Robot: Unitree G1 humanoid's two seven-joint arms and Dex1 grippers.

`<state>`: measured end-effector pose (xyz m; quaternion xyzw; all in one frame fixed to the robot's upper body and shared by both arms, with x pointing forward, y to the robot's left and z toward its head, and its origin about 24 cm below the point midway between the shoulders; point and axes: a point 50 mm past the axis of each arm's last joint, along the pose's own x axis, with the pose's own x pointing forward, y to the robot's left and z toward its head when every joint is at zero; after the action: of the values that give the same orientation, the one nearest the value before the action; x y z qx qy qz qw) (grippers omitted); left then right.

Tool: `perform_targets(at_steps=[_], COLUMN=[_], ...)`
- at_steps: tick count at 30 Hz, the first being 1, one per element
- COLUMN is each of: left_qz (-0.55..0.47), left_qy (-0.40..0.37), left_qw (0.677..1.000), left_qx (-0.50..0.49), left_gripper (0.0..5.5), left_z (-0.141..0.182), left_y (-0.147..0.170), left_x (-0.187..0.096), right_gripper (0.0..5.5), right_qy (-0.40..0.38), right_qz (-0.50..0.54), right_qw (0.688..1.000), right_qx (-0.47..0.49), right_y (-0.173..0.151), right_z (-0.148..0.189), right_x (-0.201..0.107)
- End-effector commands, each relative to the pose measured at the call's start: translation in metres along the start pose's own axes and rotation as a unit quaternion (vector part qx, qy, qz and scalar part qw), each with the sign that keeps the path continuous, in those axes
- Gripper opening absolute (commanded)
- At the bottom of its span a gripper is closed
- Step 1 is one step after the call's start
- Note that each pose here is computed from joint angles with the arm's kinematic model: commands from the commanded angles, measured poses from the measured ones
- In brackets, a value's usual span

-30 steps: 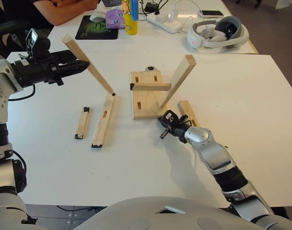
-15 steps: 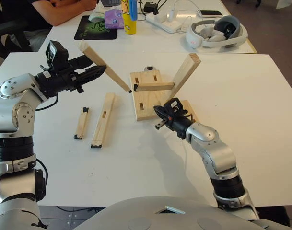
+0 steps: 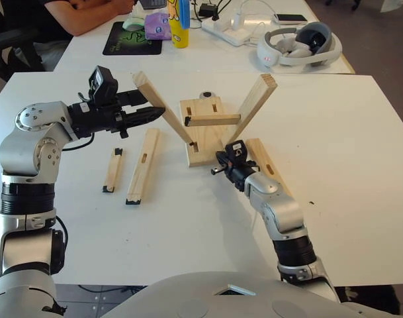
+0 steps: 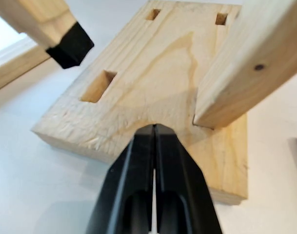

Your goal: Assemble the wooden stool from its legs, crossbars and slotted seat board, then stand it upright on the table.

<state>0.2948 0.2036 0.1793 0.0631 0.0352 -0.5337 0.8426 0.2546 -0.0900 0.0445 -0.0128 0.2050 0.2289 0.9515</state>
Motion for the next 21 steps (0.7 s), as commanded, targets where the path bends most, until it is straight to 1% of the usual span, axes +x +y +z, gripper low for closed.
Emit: perform_targets(at_steps=[1, 4, 9, 21], left_qz=[-0.021, -0.023, -0.025, -0.039], left_qy=[0.017, 0.032, 0.040, 0.089], left_qw=[1.000, 0.999, 0.998, 0.994], left_qx=[0.008, 0.017, 0.030, 0.058], left_gripper=[2.08, 2.08, 2.07, 2.07], left_z=[-0.002, -0.009, -0.009, -0.010], left_y=[-0.006, -0.009, -0.009, 0.008], left_x=[0.003, 0.004, 0.006, 0.004], right_gripper=[0.00, 0.00, 0.00, 0.00], right_qy=[0.034, 0.039, 0.049, 0.069], right_qz=[0.012, 0.020, 0.034, 0.040], right_qw=[0.999, 0.999, 0.998, 0.997], right_qx=[0.001, -0.004, -0.008, -0.014], right_y=[0.003, 0.005, 0.006, 0.006], right_z=[-0.012, -0.014, -0.018, -0.022], right_x=[0.003, 0.004, 0.003, 0.005])
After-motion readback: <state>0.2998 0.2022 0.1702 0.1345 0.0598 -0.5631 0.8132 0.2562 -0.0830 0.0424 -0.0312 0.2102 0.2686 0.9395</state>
